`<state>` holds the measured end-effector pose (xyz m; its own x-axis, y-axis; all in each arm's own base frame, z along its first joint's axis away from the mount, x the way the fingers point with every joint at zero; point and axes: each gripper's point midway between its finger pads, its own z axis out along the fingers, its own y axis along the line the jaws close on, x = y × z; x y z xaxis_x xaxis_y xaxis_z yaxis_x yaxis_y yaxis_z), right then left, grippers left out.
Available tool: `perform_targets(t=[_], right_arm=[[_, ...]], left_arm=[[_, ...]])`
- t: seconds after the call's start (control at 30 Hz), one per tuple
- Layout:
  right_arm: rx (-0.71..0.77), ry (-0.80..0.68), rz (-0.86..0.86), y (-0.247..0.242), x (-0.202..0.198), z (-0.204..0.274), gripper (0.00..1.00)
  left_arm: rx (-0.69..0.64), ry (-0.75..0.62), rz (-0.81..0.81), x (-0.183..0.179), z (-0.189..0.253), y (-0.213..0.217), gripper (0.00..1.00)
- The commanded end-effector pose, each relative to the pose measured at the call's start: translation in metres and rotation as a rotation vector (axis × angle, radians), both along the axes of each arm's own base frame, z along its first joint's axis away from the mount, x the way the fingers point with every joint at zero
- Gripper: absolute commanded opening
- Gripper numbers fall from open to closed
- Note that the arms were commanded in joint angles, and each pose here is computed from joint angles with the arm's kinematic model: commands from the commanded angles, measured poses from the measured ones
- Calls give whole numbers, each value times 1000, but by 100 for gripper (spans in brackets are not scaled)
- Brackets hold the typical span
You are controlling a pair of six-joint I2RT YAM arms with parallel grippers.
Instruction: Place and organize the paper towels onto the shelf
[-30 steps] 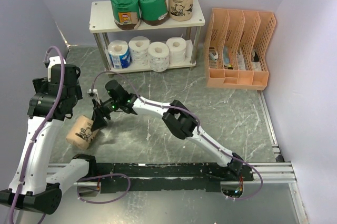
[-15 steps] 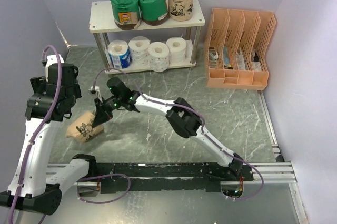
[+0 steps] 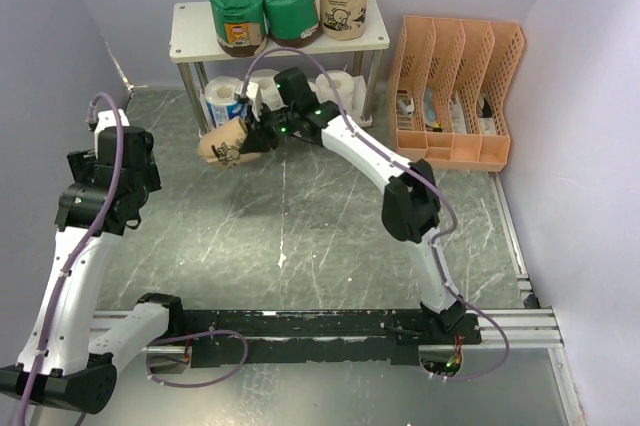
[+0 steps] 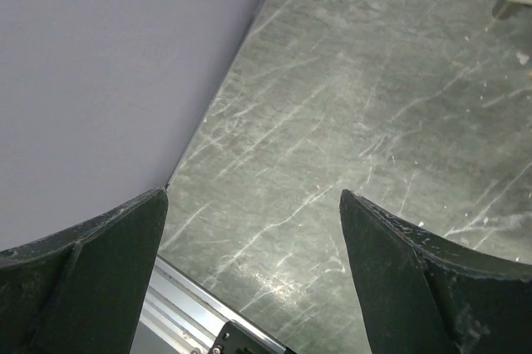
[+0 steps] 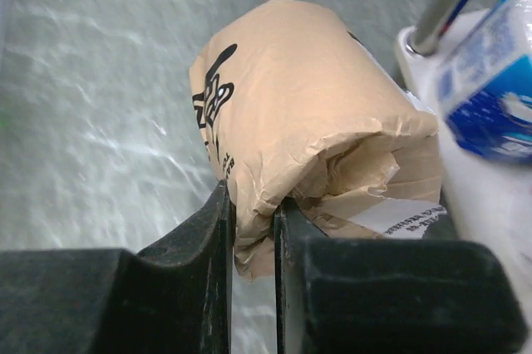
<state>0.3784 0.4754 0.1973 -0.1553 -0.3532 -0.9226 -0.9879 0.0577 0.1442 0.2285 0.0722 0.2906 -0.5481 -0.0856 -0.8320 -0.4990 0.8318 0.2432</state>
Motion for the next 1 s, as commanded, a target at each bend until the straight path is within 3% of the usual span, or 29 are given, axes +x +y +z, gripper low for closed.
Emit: perform_targets(t=[0.0, 0.23, 0.33, 0.47, 0.67, 0.77, 0.83, 0.87, 0.97], right_arm=[[-256, -372, 130, -47, -28, 20, 0], [-552, -664, 334, -141, -64, 8, 0], [-607, -713, 446, -164, -91, -1, 0], [-649, -785, 503, -169, -105, -13, 0], [-742, -869, 631, -166, -117, -38, 0], [-764, -945, 631, -157, -113, -43, 0], [-773, -989, 604, -150, -108, -43, 0], [-778, -999, 601, -149, -106, -43, 2], [-766, -1006, 599, -147, -107, -38, 19]], left_arm=[[-64, -35, -39, 15, -17, -12, 96], [-153, -79, -178, 51, -42, -42, 96], [-216, 9, -398, 69, -57, -78, 96], [-379, 98, -718, 75, -64, -138, 96], [-533, 120, -926, 76, -57, -182, 96], [-695, 147, -1135, 68, -51, -224, 96], [-703, 187, -1181, 68, -54, -236, 96], [-683, 208, -1176, 70, -59, -237, 96], [-657, 254, -1169, 77, -71, -241, 96]])
